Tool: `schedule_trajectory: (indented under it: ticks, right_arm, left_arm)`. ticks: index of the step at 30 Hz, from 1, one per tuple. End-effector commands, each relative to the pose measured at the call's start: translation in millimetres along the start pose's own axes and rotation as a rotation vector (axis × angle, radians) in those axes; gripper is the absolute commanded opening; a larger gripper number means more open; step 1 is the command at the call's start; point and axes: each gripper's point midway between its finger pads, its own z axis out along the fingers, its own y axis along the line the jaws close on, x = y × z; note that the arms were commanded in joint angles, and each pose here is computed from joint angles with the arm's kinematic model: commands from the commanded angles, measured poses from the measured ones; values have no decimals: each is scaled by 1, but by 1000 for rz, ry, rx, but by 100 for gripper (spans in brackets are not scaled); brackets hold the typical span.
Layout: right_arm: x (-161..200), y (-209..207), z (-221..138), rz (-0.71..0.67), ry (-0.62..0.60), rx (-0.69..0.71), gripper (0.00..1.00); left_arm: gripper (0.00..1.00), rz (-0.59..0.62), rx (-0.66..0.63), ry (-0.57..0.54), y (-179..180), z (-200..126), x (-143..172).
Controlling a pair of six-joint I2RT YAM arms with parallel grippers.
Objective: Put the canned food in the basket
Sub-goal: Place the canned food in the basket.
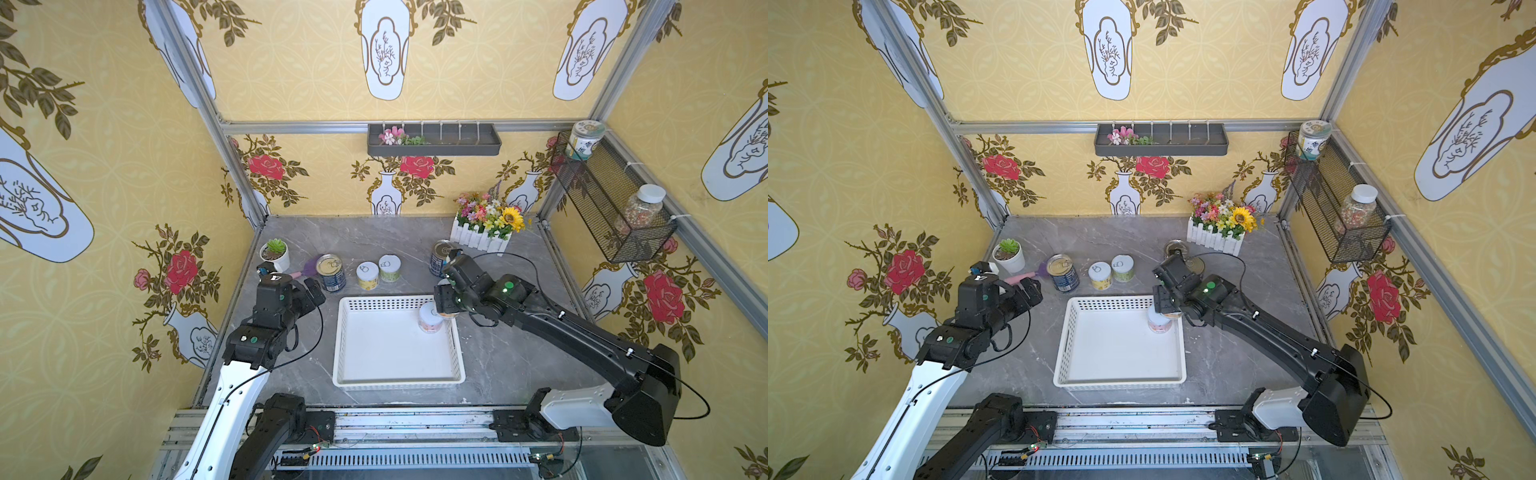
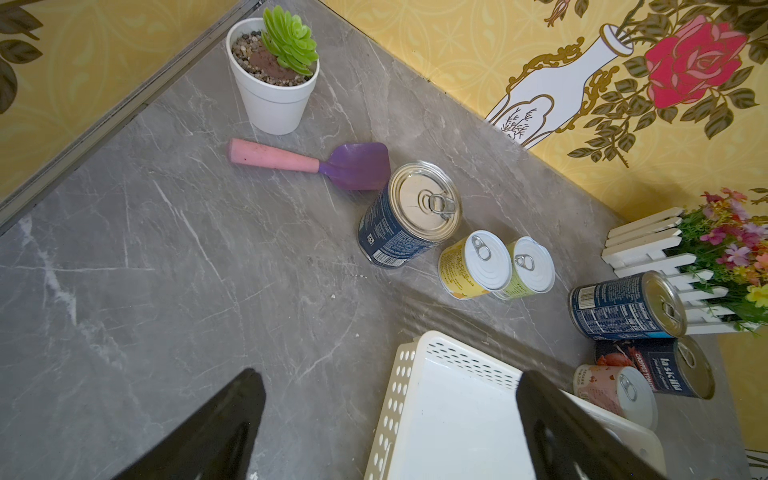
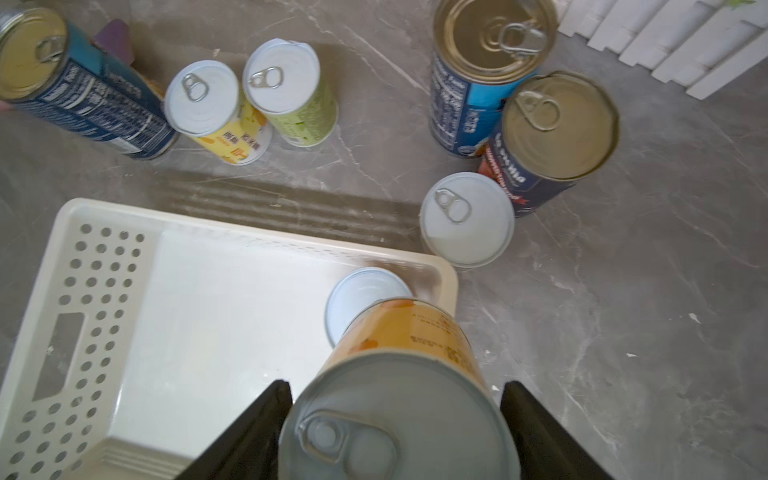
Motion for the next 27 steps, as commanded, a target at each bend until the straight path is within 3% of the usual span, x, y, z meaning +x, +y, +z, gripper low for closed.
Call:
schedule_trajectory:
  ticks: [1, 10, 27]
  right_arm:
    - [-9, 19, -1, -2, -37, 17, 71]
    - [-6, 82, 38, -52, 14, -39, 71]
    - [-5, 106, 104, -91, 63, -7, 69]
  left_arm:
    - [100, 0, -3, 0, 1, 1, 1]
    - [100, 2, 3, 3, 0, 1, 2]
    - [100, 5, 8, 8, -1, 2, 3]
